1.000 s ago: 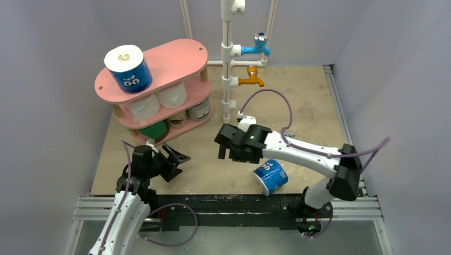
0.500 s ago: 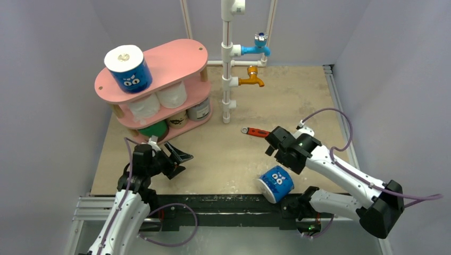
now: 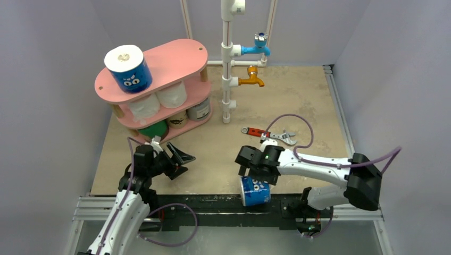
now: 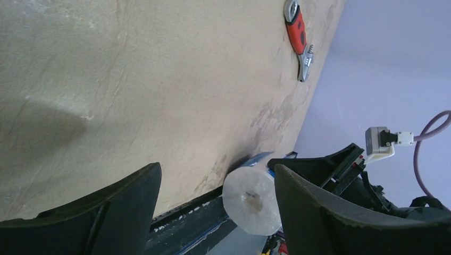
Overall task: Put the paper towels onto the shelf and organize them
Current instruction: Adjust the paper towel at the center of the board, then pick up the paper towel from the center of the board, then place the paper towel on the shelf.
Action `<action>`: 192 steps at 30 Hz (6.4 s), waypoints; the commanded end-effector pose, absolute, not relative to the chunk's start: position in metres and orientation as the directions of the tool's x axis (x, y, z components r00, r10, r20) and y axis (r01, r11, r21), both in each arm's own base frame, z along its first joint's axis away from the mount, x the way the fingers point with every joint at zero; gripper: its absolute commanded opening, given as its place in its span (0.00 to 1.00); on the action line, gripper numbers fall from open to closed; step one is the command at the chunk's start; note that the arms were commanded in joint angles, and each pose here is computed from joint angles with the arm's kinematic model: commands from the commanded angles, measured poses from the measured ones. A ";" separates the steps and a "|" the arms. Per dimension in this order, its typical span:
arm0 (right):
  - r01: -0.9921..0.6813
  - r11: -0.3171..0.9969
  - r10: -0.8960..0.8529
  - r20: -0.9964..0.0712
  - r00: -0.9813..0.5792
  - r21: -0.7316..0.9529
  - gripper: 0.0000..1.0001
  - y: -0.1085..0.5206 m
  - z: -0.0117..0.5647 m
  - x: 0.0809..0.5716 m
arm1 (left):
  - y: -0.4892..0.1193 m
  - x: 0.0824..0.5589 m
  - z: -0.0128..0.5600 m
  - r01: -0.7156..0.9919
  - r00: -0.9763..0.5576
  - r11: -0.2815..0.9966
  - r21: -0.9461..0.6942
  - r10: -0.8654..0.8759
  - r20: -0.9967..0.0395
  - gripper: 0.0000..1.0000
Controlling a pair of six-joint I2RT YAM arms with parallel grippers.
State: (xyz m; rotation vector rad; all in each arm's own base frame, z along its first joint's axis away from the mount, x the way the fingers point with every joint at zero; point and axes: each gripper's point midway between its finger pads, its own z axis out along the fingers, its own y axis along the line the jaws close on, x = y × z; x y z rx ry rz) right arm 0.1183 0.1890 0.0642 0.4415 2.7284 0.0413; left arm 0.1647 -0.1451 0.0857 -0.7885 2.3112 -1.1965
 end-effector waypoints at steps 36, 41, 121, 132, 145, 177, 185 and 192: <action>-0.130 0.675 0.259 -0.398 -0.880 0.726 0.94 0.259 0.119 0.101 | -0.303 0.071 0.120 0.231 -0.947 0.455 -0.860 -0.098 -0.306 0.78; -0.167 0.633 0.248 -0.402 -0.881 0.756 0.88 0.262 0.117 0.097 | -0.297 0.079 0.122 0.223 -0.931 0.450 -0.864 -0.164 -0.326 0.77; -0.399 0.900 -0.160 -0.717 -0.679 0.176 0.79 0.302 0.198 0.143 | -0.177 0.116 0.133 0.081 -0.754 0.749 -0.658 -0.385 -0.531 0.77; -0.318 0.843 -0.007 -0.582 -0.813 0.434 0.73 0.273 0.149 0.151 | -0.186 0.116 0.141 0.102 -0.774 0.782 -0.615 -0.326 -0.543 0.75; -0.248 0.857 0.023 -0.512 -0.859 0.453 0.68 0.276 0.120 0.169 | -0.139 0.101 0.142 0.050 -0.746 0.756 -0.652 -0.407 -0.528 0.74; -0.206 0.826 0.151 -0.557 -0.816 0.525 0.00 0.273 0.218 0.181 | -0.062 0.090 0.181 -0.016 -0.627 0.676 -0.737 -0.581 -0.519 0.72; -0.328 0.736 0.205 -0.657 -0.726 0.592 0.00 0.297 0.339 0.199 | -0.058 0.090 0.179 -0.033 -0.621 0.684 -0.729 -0.586 -0.521 0.72; -0.446 0.622 0.251 -0.703 -0.665 0.644 0.00 0.341 0.422 0.219 | -0.060 0.091 0.175 -0.051 -0.628 0.702 -0.711 -0.576 -0.523 0.72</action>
